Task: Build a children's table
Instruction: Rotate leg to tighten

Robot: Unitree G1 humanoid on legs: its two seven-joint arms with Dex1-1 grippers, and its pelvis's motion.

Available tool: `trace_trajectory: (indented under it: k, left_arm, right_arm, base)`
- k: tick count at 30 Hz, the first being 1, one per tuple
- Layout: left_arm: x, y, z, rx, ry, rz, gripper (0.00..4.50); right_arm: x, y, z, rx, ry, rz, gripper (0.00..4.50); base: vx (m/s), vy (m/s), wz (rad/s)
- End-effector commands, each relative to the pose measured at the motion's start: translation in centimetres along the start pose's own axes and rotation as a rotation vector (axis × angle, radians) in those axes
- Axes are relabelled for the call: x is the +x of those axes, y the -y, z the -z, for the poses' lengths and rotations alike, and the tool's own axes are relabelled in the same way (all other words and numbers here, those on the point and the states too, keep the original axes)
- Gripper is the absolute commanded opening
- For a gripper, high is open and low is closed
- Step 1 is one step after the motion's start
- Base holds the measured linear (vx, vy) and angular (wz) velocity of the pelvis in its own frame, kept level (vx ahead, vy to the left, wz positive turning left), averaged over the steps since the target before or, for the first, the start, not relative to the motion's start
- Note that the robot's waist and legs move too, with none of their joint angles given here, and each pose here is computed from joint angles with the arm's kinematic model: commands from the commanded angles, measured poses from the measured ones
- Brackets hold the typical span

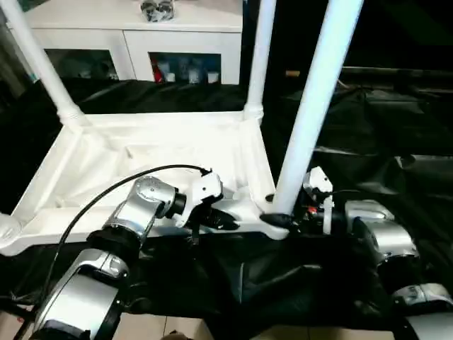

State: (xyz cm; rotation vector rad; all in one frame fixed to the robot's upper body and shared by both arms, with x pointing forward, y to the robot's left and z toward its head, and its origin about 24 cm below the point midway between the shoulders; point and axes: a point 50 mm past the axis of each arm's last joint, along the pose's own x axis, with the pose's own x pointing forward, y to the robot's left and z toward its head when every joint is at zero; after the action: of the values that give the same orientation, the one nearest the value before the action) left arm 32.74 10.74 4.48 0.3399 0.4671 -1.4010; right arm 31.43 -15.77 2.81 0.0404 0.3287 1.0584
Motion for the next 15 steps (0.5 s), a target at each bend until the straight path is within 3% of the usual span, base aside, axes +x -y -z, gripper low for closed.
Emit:
trace_trajectory:
  k: [1,6,10,12,15]
  left_arm:
    - [2.1,-0.3,-2.2,0.000,0.086,-0.068,0.00]
    - [3.6,-0.8,-3.3,-0.022,0.097,-0.202,0.00]
    - [4.6,-0.7,-3.9,-0.042,0.119,-0.249,0.00]
    - [4.8,-0.5,-4.0,-0.037,0.126,-0.235,0.00]
    - [4.8,-0.2,-3.9,-0.024,0.133,-0.197,0.00]
  right_arm:
    - [2.4,-0.3,1.6,0.071,-0.047,0.151,2.57]
    - [3.9,0.2,2.3,0.162,-0.053,0.415,2.56]
    - [5.6,-0.4,2.4,0.180,-0.057,0.473,2.56]
    - [6.0,-0.7,2.0,0.165,-0.031,0.447,3.12]
    - [6.1,-0.7,1.6,0.156,-0.006,0.420,3.32]
  base:
    - [0.000,0.000,0.00]
    - [0.000,0.000,0.00]
    - [0.000,0.000,0.00]
    - [0.000,0.000,0.00]
    - [0.000,0.000,0.00]
